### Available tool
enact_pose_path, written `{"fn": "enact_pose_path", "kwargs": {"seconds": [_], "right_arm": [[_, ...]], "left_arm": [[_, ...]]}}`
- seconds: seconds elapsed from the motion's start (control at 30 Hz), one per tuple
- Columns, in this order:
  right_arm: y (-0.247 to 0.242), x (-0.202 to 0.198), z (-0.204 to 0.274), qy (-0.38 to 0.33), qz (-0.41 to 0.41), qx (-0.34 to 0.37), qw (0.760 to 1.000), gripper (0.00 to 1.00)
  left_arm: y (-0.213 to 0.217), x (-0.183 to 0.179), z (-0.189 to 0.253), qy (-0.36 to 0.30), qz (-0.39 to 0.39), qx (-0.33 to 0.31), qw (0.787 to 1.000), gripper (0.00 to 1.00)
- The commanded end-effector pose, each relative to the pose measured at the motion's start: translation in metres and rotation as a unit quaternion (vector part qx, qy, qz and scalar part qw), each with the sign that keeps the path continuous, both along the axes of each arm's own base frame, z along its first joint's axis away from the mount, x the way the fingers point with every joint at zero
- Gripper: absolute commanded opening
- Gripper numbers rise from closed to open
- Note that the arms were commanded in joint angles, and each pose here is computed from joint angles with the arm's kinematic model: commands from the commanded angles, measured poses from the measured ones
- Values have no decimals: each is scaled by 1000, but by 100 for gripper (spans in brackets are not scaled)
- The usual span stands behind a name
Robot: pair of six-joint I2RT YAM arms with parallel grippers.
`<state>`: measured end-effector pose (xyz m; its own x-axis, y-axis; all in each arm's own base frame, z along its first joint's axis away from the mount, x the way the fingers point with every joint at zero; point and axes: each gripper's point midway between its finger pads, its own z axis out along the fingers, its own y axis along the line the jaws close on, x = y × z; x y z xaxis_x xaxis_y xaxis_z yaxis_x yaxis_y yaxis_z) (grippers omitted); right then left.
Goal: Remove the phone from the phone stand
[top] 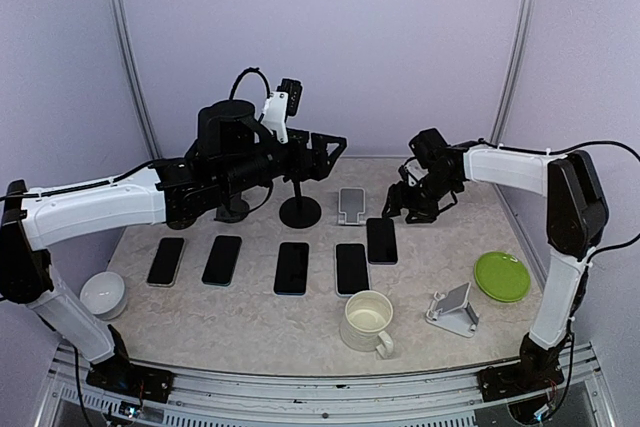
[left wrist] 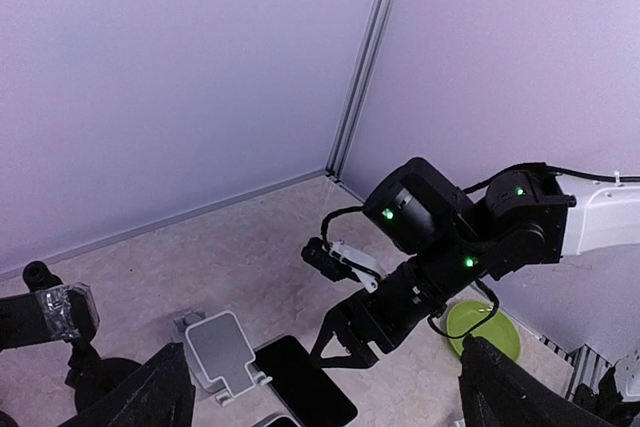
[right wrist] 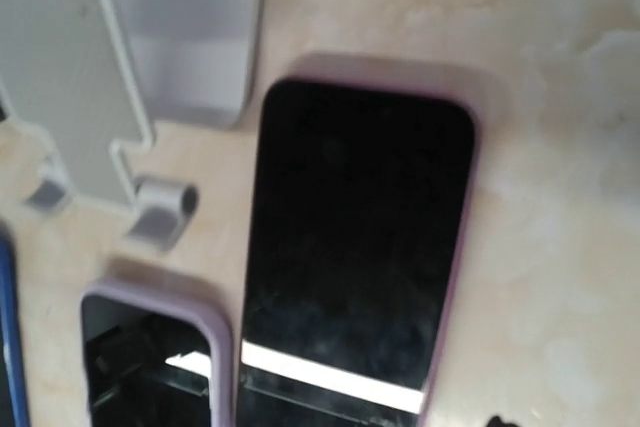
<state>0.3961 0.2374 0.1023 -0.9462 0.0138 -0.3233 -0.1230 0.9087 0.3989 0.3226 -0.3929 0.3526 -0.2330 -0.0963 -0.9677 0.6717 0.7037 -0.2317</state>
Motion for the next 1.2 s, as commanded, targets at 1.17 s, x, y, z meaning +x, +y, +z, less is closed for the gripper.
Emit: {"fn": "enact_pose_path", "kwargs": {"seconds": [1.17], "right_arm": [[14, -4, -110, 32, -76, -211, 974, 80]], "left_arm": [[26, 12, 4, -7, 27, 6, 1000, 90]]}}
